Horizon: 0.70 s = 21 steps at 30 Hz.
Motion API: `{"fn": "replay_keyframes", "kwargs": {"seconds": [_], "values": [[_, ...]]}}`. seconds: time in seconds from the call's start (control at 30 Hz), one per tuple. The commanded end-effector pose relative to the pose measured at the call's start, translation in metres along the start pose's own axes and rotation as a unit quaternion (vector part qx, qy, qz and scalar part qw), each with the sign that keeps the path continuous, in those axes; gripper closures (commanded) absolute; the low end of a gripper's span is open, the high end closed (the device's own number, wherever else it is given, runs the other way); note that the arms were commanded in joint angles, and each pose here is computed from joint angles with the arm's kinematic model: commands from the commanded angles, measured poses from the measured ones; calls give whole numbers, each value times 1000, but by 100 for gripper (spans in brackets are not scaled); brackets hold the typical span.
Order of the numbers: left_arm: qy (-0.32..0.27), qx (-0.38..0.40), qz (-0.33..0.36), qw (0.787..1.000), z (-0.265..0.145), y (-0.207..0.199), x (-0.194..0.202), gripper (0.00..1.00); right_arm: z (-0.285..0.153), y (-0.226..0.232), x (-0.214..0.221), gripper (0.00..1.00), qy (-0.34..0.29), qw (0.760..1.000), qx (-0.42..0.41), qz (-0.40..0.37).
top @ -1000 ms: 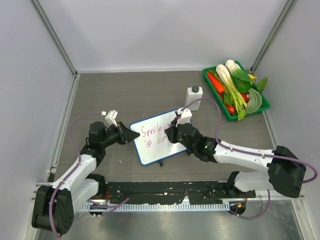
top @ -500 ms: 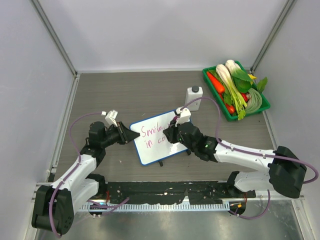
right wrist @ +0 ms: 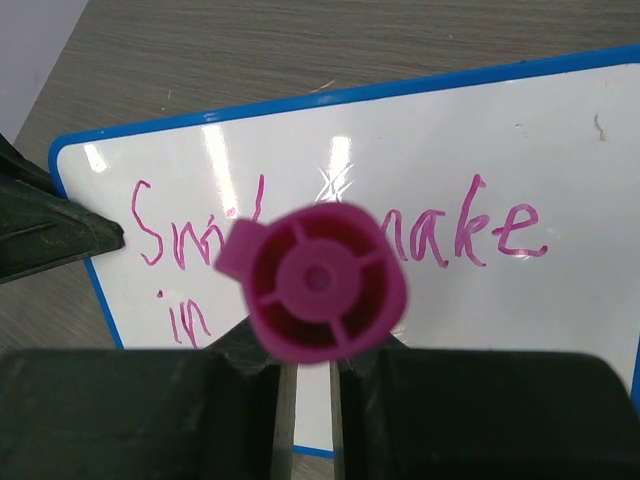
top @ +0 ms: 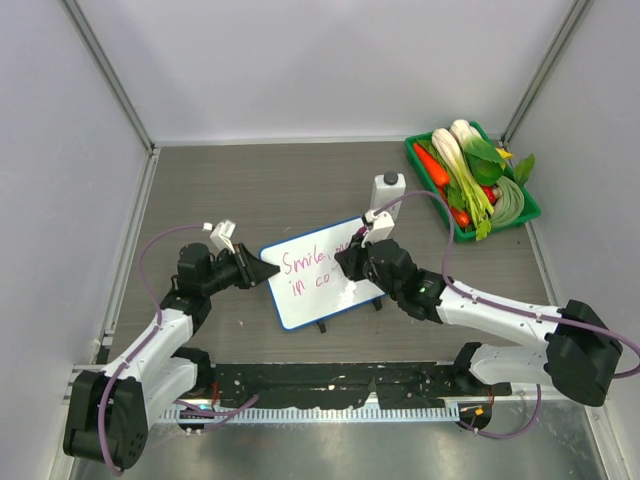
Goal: Write a sentence on the whiteboard
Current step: Write with the whiteboard marker on the whiteboard.
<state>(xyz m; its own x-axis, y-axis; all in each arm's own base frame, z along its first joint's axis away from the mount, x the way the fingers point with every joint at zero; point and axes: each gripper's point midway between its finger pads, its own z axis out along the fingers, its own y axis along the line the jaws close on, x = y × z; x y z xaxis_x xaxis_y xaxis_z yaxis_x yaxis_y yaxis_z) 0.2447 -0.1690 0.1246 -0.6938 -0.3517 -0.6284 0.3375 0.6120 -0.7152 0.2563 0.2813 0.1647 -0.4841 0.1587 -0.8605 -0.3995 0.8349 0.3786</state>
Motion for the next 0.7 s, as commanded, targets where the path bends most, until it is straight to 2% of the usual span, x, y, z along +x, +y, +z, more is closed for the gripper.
{"fn": "replay_keyframes", "kwargs": {"seconds": [0.0, 0.3, 0.67], "values": [[-26, -90, 38, 995, -2, 42, -5, 100, 3, 3, 1, 99, -5, 1000, -10, 10], [-25, -90, 37, 995, -2, 42, -5, 100, 6, 0, 12, 99, 6, 1000, -8, 11], [-24, -90, 38, 995, -2, 42, -5, 100, -1, 8, -3, 99, -17, 999, -26, 22]]}}
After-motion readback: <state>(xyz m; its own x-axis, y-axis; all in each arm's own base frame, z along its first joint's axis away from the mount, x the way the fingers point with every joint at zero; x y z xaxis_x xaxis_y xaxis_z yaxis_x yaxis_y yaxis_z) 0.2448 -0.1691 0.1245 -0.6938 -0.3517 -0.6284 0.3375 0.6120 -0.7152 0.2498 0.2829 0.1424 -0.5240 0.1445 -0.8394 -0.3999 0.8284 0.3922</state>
